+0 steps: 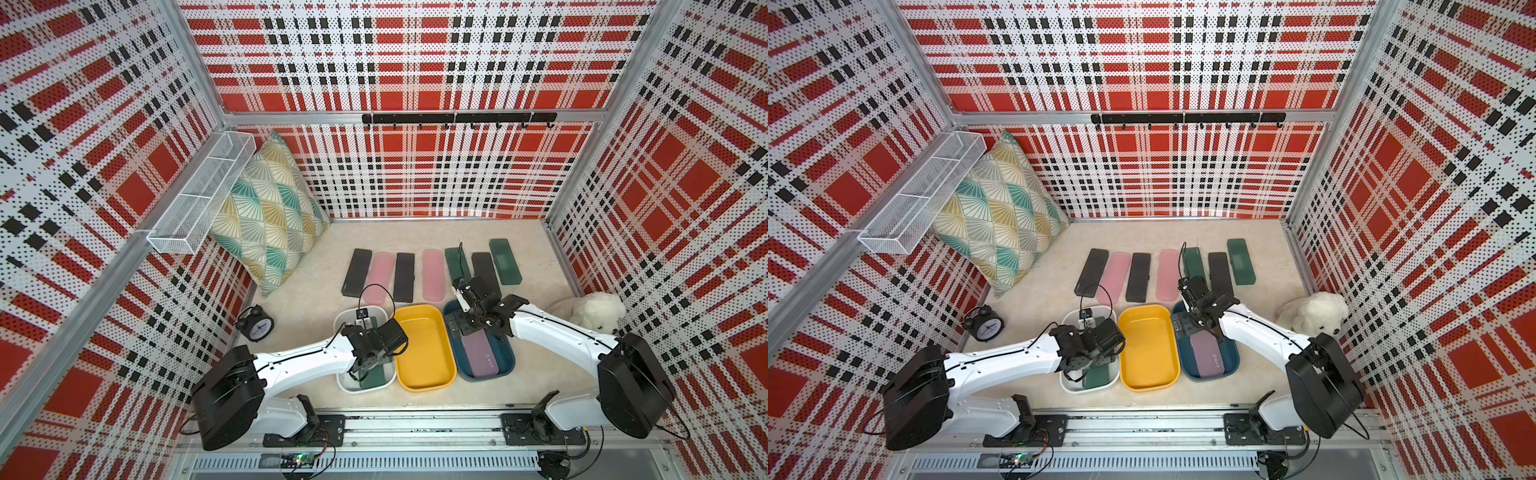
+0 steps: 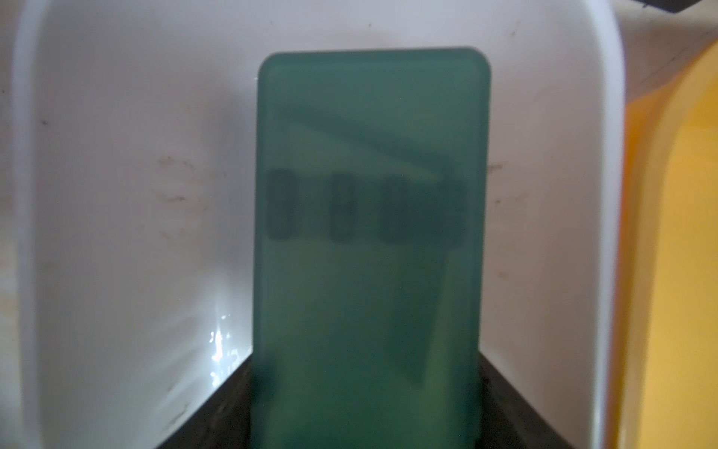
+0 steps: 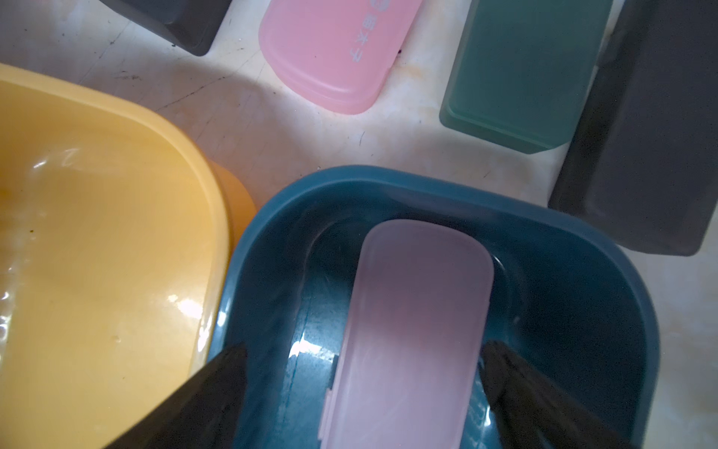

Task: Place the pencil cases by color into the storage box
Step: Place the pencil case at the storage box.

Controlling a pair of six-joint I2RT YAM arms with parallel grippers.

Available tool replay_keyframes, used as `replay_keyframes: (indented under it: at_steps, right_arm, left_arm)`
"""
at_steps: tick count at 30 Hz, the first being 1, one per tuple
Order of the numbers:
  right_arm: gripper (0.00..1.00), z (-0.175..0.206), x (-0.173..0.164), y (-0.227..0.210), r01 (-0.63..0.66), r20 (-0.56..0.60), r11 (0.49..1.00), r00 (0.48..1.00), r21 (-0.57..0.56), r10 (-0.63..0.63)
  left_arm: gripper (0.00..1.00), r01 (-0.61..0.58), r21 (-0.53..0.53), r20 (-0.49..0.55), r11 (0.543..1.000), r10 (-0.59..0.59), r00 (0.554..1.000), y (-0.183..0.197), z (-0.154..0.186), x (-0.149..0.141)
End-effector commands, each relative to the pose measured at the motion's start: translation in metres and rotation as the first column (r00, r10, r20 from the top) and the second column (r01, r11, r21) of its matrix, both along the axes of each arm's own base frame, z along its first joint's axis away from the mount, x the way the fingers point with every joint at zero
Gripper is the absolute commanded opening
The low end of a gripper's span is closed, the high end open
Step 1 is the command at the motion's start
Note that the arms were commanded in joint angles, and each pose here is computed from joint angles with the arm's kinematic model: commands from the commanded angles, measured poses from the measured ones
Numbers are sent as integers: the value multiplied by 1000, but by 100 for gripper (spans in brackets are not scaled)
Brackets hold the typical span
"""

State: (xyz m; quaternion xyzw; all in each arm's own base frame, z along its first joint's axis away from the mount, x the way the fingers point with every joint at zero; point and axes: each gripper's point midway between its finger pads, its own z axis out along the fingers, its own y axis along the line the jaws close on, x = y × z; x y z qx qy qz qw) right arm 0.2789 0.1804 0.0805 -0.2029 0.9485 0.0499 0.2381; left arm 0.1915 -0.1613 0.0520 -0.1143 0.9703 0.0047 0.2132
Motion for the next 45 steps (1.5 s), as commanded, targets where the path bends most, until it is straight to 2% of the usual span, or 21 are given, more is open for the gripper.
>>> replay_keyframes:
  at_steps: [1,11,19,29,45]
  right_arm:
    - [100,4,3,5,-16,5,1000,1000,13,16]
    - [100,0,-2,1,-8,2,1000,1000,12,8]
    - [100,-1,-2,2,-9,0,1000,1000,13,9]
    - [100,-1,-4,0,-6,0,1000,1000,14,6]
    - [100,0,-5,-1,3,1,1000,1000,17,-3]
  left_arm:
    - [74,-24,-34,19,999,25,1000,-2,-2,6]
    - [75,-20,-6,-24,1000,20,1000,2,-23,8]
    - [83,-15,0,-27,1000,15,1000,2,-26,8]
    - [85,8,7,-27,1000,-8,1000,-3,-25,9]
    - [85,18,54,109,998,-23,994,-15,28,28]
